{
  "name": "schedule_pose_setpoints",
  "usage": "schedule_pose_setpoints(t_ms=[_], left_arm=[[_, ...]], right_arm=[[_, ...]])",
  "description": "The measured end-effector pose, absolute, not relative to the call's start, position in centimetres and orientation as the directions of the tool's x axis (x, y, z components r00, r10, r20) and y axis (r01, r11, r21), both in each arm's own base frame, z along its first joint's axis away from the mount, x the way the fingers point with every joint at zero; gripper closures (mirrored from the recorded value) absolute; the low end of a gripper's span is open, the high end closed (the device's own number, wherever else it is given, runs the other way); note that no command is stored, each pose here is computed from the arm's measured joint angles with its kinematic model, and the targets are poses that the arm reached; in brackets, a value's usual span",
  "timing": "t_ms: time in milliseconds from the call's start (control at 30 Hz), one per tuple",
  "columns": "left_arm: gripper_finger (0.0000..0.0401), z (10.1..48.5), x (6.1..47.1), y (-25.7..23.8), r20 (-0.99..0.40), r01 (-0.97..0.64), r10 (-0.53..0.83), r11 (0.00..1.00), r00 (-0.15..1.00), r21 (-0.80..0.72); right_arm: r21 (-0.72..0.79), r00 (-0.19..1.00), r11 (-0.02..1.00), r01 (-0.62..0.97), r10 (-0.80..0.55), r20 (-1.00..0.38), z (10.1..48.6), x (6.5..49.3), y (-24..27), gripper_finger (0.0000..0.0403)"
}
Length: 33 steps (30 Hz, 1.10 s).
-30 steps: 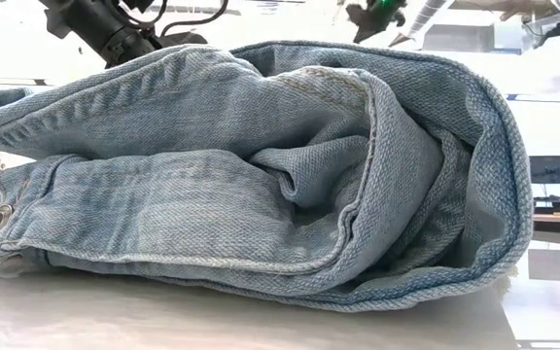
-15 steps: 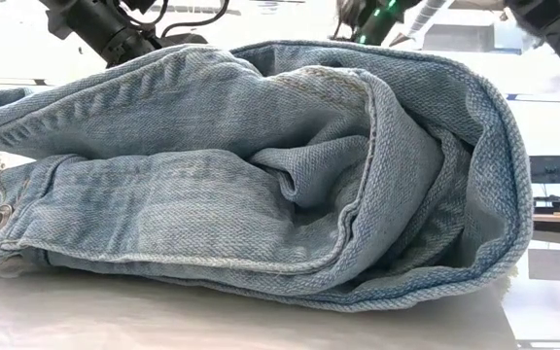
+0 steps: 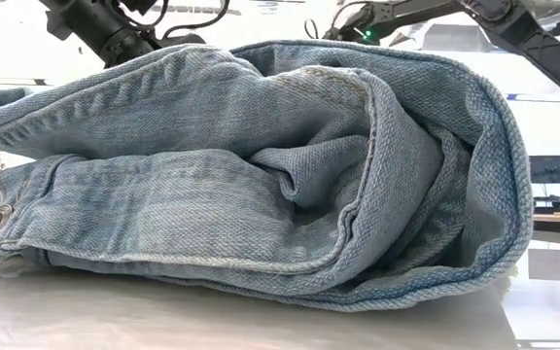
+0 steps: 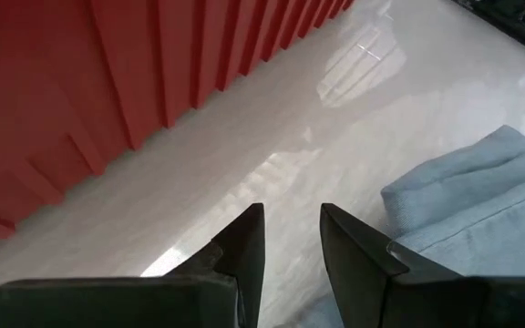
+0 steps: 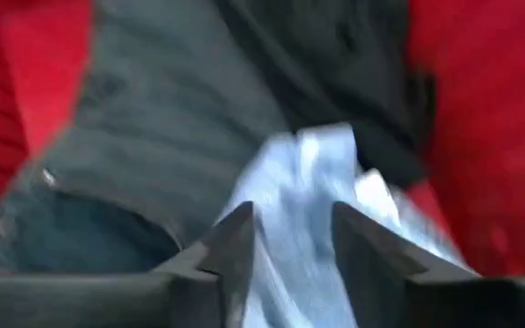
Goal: Fold Laundry from Bin
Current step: Adjust the blue and white patterned shirt in the red laundry bin, then remove the dark blue pants from the red laundry bin
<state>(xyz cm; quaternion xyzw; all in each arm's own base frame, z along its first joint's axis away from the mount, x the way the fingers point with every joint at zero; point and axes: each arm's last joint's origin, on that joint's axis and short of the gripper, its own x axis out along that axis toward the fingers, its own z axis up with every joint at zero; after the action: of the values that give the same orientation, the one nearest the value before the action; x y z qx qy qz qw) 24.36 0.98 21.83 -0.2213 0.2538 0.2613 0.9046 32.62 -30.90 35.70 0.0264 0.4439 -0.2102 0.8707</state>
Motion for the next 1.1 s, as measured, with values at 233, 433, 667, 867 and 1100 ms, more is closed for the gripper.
schedule_pose_setpoints(t_ms=[233,433,667,867,1100], left_arm=[[0.0306,21.7,24.2,1.0,-0.592,-0.59,0.357,0.764,0.723,-0.259],[0.0306,21.7,24.2,1.0,-0.594,-0.583,0.346,0.767,0.726,-0.267],[0.0306,21.6,24.3,0.9,-0.601,-0.584,0.324,0.754,0.731,-0.303],[0.0306,21.6,24.3,0.9,-0.606,-0.581,0.3,0.739,0.737,-0.342],[0.0306,21.6,24.3,0.9,-0.601,-0.595,0.32,0.73,0.732,-0.337]], right_arm=[[-0.007,0.699,0.991,0.131,-0.097,-0.709,33.7,37.5,-28.7,0.0139],[-0.076,0.614,0.997,-0.034,-0.04,-0.788,26.9,42.0,-27.9,0.0122],[-0.143,0.493,0.99,-0.02,-0.115,-0.862,21.6,43.3,-29.0,0.0121],[-0.255,0.431,0.965,0.064,-0.257,-0.865,20.7,43.6,-29.6,0.0182],[-0.314,0.499,0.94,0.137,-0.339,-0.798,25.0,42.5,-30.3,0.038]])
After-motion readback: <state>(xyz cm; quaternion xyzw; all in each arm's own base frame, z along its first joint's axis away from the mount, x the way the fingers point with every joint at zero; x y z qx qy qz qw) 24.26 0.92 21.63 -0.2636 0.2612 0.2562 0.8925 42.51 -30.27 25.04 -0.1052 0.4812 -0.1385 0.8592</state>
